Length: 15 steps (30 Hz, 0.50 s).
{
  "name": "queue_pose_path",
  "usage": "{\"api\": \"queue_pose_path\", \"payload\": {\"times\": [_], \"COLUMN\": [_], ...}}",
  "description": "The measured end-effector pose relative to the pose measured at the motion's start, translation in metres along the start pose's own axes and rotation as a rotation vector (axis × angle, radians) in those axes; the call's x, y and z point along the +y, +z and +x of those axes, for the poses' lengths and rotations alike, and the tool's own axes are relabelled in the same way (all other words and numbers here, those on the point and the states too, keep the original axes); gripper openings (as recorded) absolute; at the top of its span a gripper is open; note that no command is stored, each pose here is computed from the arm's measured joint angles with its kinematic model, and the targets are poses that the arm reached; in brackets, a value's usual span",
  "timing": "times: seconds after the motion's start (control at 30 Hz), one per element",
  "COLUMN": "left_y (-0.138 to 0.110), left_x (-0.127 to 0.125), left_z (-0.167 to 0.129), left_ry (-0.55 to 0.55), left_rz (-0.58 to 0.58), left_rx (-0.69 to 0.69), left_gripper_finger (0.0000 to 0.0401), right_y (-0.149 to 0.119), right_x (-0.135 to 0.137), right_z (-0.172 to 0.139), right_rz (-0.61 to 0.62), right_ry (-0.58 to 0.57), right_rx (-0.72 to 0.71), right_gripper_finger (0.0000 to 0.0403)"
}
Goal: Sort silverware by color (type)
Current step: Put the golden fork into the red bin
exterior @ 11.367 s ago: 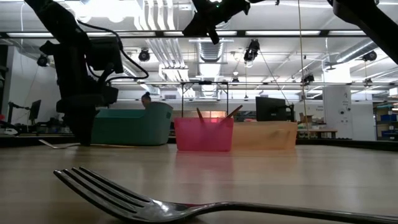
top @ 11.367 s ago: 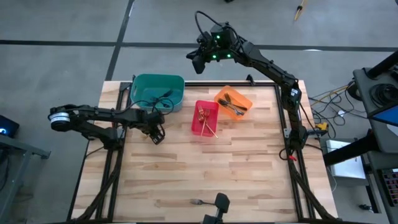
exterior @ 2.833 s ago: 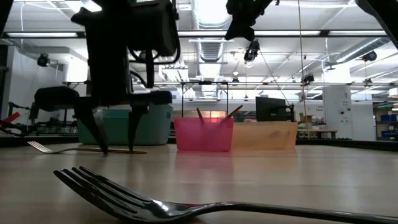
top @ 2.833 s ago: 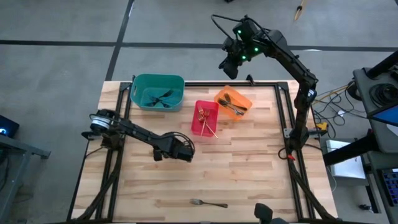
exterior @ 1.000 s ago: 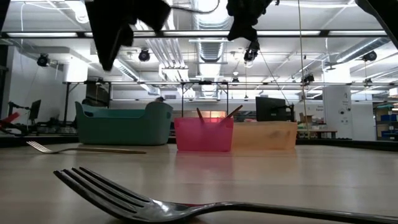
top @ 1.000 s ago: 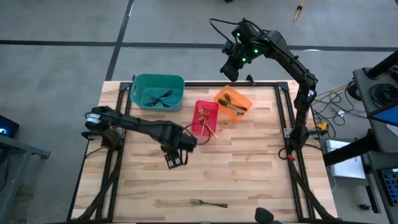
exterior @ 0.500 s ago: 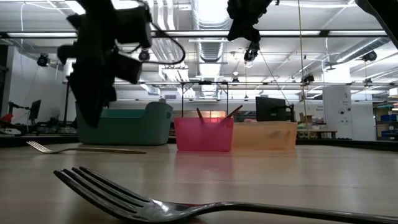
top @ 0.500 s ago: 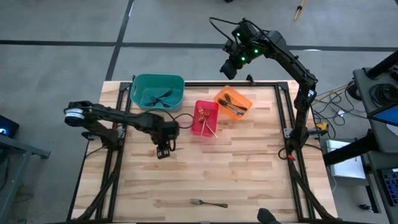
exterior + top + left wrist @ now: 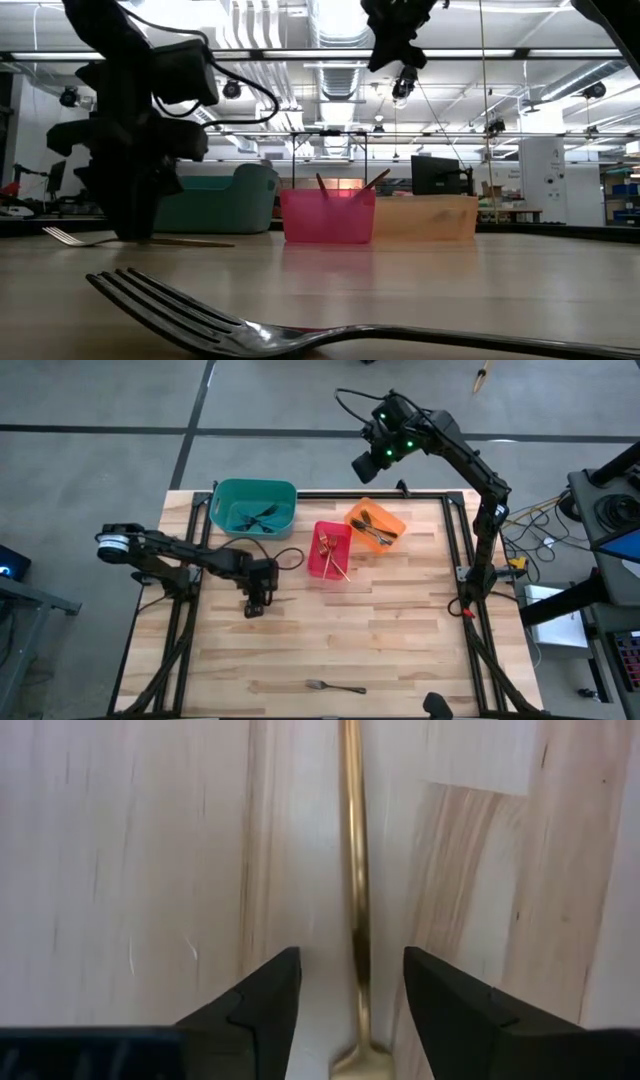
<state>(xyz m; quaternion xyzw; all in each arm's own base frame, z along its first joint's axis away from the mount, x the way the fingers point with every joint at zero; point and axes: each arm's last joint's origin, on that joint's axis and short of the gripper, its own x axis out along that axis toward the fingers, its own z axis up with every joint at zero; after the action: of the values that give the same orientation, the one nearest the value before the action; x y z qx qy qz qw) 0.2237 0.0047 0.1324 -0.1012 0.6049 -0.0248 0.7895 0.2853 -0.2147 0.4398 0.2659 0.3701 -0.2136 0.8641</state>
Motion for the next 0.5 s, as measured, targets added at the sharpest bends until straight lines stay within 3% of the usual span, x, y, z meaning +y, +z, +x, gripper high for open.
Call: {"api": "queue_pose_path", "payload": {"times": [0.27,0.43,0.5], "left_y": [0.000,-0.001,-0.001], "left_x": [0.002,0.003,0.003], "left_z": [0.004,0.007,0.007], "left_ry": [0.051,0.070,0.074], "left_rz": [0.083,0.131,0.134], "left_rx": [-0.011,0.006,0.006], "left_gripper_finger": [0.0120,0.0030,0.0011], "right_y": [0.001,-0.001,-0.003], "right_x": [0.005,0.014,0.021], "right_z": [0.002,0.005,0.006], "right_rz": [0.002,0.028,0.033], "right_ry": [-0.062,-0.046,-0.030], "right_rx": [-0.031,-0.018,-0.002], "right_gripper_finger": [0.0022,0.0022,0.0022]}}
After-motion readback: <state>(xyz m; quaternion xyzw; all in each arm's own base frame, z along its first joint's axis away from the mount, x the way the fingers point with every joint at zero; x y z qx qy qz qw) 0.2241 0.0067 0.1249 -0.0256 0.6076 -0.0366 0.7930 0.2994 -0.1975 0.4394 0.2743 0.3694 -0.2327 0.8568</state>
